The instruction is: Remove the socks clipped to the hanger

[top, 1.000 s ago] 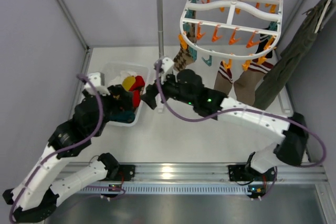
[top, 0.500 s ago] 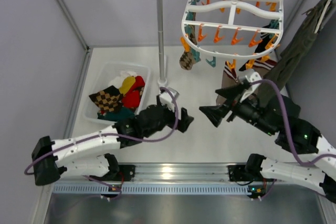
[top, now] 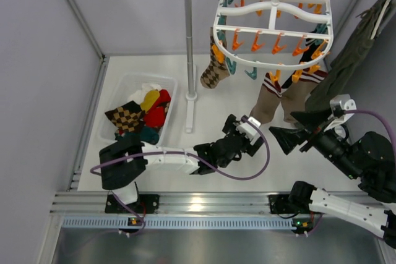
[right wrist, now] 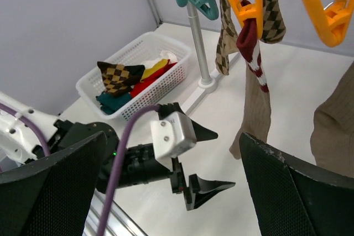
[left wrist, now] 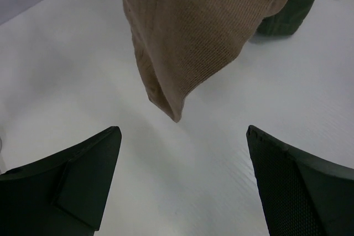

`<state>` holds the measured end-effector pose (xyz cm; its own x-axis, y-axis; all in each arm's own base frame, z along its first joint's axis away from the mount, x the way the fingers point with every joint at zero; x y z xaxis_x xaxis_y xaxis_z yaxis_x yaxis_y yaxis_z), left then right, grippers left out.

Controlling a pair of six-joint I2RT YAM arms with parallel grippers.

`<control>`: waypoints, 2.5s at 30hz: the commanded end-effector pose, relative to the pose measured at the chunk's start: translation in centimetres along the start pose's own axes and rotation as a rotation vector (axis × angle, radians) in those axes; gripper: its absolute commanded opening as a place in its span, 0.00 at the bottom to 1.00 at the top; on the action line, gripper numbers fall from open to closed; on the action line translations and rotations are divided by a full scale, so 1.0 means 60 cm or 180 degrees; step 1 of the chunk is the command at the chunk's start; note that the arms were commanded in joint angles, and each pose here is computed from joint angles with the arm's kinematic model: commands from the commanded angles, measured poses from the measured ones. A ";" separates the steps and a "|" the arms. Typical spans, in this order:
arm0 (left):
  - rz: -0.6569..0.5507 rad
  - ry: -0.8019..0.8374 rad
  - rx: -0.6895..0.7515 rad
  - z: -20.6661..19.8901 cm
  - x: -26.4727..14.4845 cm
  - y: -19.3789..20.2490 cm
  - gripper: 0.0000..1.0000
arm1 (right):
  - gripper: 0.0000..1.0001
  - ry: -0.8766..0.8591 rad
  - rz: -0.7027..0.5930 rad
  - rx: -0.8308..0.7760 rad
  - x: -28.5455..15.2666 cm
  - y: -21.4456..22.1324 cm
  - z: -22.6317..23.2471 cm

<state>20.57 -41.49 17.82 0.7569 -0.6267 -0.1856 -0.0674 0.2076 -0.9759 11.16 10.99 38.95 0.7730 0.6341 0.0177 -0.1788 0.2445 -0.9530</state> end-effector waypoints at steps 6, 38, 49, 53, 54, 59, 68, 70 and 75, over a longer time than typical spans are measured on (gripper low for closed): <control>-0.0859 -0.0637 0.0032 -0.004 0.086 -0.097 0.91 | 0.99 0.0119 -0.0143 0.0010 -0.025 -0.011 -0.020; -0.0979 -0.0880 -0.0564 0.046 0.050 -0.086 0.00 | 0.71 0.1340 -0.0040 -0.0717 0.143 -0.101 -0.019; -0.0992 -0.0851 -0.0565 0.052 0.037 -0.089 0.00 | 0.64 0.1665 -0.0066 -0.0895 0.197 -0.097 -0.034; -0.0992 -0.0868 -0.0556 0.055 0.036 -0.090 0.00 | 0.65 0.1660 -0.0118 -0.0857 0.200 -0.102 -0.039; -0.0984 -0.0868 -0.0550 0.054 0.036 -0.088 0.00 | 0.66 0.1671 -0.0115 -0.0859 0.203 -0.101 -0.041; -0.1007 -0.0797 -0.0547 0.051 0.033 -0.093 0.00 | 0.70 0.1572 -0.0098 -0.0960 0.224 -0.099 -0.045; -0.1033 -0.0708 -0.0530 0.047 0.031 -0.098 0.00 | 0.63 0.1384 -0.0246 -0.0908 0.261 -0.105 -0.036; -0.1031 -0.0698 -0.0526 0.047 0.030 -0.097 0.00 | 0.62 0.1371 -0.0297 -0.0894 0.267 -0.108 -0.034; -0.1024 -0.0679 -0.0512 0.047 0.029 -0.094 0.00 | 0.60 0.1287 -0.0373 -0.0799 0.274 -0.103 -0.032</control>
<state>24.42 -41.93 20.86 0.8838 -0.4613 0.0786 0.0830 -0.0107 -0.9965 25.67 18.27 42.38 0.9659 0.2553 -0.0423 -0.0398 -0.0150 -0.9991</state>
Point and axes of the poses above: each gripper's point midway between its finger pads, its own x axis out along the fingers, its own z axis along the line the jaws close on, y = z × x, the point moved 3 cm from there along -x, back along the fingers, and after that the axes turned 3 degrees about x, right-handed, at the moved point
